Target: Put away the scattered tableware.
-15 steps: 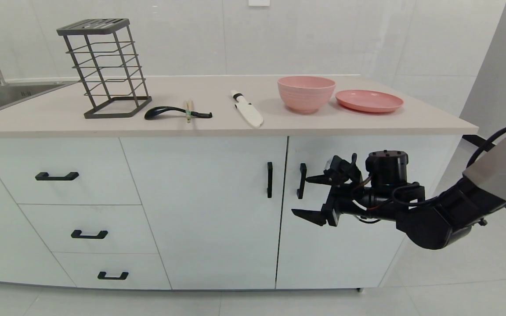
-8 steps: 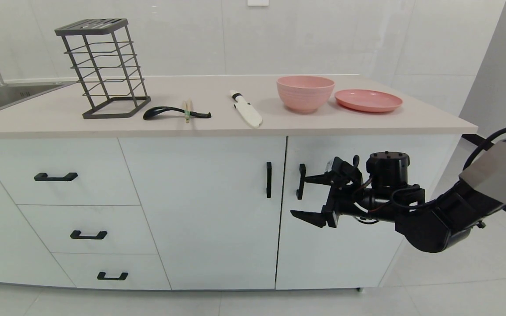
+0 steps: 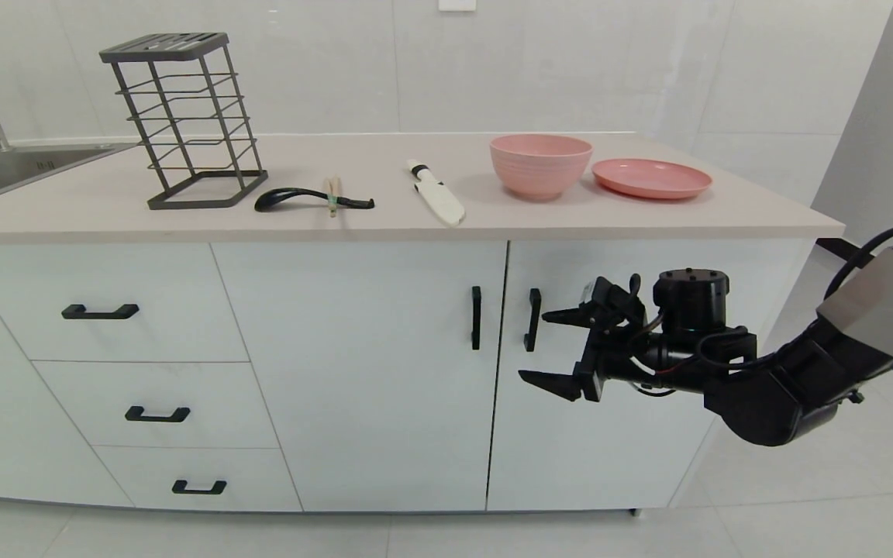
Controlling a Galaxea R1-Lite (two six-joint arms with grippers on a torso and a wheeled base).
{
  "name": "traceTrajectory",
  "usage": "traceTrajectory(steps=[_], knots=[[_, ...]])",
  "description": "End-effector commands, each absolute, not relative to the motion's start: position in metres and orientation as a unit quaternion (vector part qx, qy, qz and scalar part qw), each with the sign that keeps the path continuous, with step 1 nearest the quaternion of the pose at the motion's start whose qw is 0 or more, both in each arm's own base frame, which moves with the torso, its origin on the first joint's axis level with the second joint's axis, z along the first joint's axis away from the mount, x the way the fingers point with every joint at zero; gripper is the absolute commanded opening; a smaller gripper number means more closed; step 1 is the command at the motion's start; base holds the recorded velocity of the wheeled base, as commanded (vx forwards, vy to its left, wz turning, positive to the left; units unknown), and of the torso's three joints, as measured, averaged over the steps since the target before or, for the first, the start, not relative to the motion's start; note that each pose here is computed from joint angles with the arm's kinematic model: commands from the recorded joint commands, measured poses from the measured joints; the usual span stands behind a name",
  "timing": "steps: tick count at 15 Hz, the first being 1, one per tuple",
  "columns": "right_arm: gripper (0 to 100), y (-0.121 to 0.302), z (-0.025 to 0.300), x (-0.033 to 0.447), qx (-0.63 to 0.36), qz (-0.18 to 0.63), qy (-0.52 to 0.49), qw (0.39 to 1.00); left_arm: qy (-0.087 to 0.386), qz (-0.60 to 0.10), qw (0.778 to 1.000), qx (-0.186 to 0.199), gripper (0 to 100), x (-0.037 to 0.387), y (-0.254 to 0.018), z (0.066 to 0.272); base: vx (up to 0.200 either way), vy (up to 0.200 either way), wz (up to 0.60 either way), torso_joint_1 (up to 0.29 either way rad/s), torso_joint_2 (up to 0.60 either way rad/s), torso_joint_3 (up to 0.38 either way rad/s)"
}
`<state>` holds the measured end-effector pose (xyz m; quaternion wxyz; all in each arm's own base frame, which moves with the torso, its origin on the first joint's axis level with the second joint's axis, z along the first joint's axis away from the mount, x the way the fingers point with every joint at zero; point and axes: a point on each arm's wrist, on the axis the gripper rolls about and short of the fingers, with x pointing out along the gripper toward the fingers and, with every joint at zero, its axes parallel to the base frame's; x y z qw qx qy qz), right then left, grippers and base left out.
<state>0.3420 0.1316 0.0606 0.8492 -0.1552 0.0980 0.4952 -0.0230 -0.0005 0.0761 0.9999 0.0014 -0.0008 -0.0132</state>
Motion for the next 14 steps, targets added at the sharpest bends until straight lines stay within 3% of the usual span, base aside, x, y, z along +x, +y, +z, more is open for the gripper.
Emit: traceTrajectory(steps=[1,4,9,14], knots=[[100,0.12,0.063,0.346,-0.156,0.477,0.099,0.859,0.0,-0.013,1.0,0.002,100,-0.023,-0.001,0.076,0.0,0.0,0.0,0.0,0.0,0.0],[100,0.119,0.063,0.347,-0.157,0.476,0.096,0.86,0.0,-0.014,1.0,0.002,100,-0.023,-0.001,0.076,0.0,0.0,0.0,0.0,0.0,0.0],[100,0.158,0.058,0.345,-0.16,0.517,0.085,0.837,0.0,-0.014,1.0,0.001,100,-0.023,-0.001,0.076,0.0,0.0,0.0,0.0,0.0,0.0],[100,0.157,0.052,0.348,-0.153,0.519,0.093,0.836,-0.001,-0.014,1.0,0.002,100,-0.023,-0.001,0.076,0.0,0.0,0.0,0.0,0.0,0.0]])
